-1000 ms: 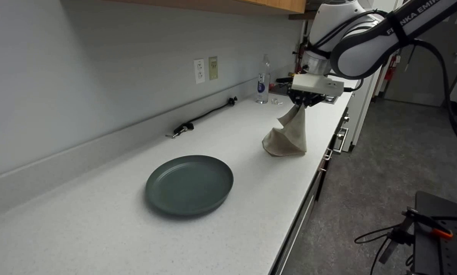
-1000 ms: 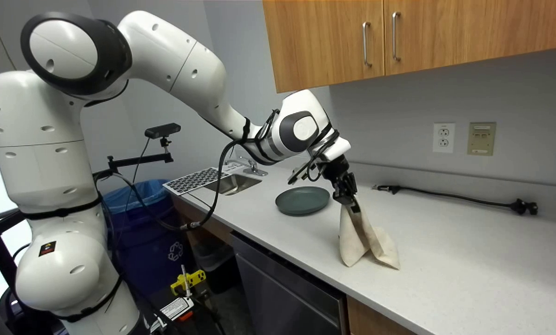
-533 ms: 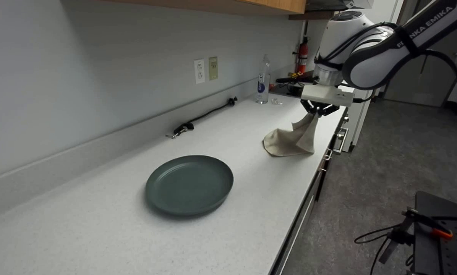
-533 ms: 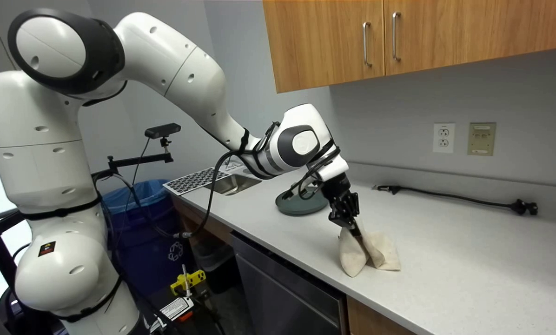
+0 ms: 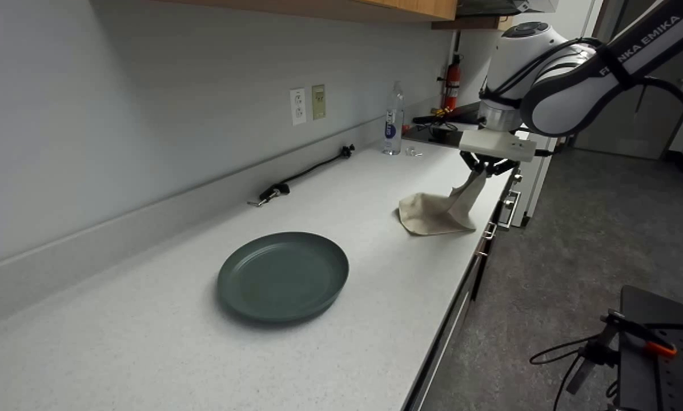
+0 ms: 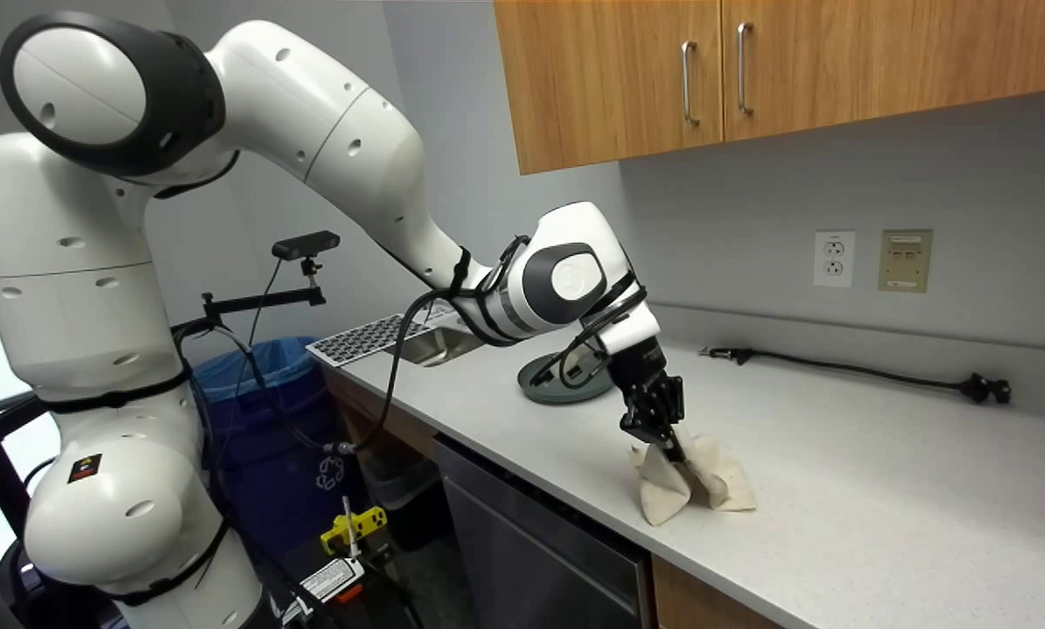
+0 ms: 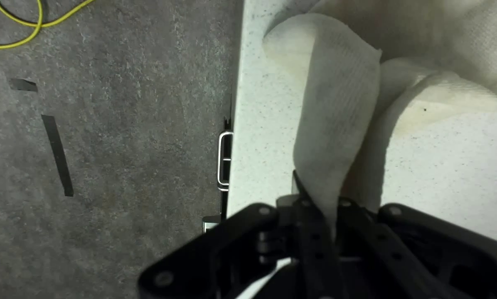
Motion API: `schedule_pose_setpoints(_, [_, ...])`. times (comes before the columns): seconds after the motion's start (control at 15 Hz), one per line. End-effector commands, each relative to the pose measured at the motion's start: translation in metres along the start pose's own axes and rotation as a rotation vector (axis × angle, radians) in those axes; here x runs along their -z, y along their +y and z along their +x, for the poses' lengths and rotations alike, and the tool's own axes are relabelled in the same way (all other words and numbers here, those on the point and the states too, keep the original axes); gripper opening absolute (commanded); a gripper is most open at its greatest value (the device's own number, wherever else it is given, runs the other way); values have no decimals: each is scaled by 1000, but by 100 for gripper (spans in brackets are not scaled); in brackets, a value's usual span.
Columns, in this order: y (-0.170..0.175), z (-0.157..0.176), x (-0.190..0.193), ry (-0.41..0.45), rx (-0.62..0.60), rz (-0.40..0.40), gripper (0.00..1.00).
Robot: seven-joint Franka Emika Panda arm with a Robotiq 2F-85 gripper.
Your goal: Lay the white cloth flat on the countertop
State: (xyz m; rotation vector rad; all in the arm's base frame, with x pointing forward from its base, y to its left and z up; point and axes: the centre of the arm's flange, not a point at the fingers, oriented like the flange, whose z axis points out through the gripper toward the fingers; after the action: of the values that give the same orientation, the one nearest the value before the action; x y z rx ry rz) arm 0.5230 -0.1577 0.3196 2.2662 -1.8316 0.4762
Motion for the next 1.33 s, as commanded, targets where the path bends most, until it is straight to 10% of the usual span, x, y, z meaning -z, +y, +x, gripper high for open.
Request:
schedule_pose_setpoints(0.0, [-4, -1, 13, 32, -3, 1, 35])
schedule_pose_setpoints(0.6, [-44, -20, 57, 125, 115, 57, 100])
schedule_pose_setpoints(0.87, [-68, -25, 63, 39, 133, 140, 100])
schedule_pose_setpoints(0.93, [-73, -25, 62, 4, 135, 162, 75])
schedule_pose_setpoints(1.27, [-93, -19, 48, -124, 148, 225, 42])
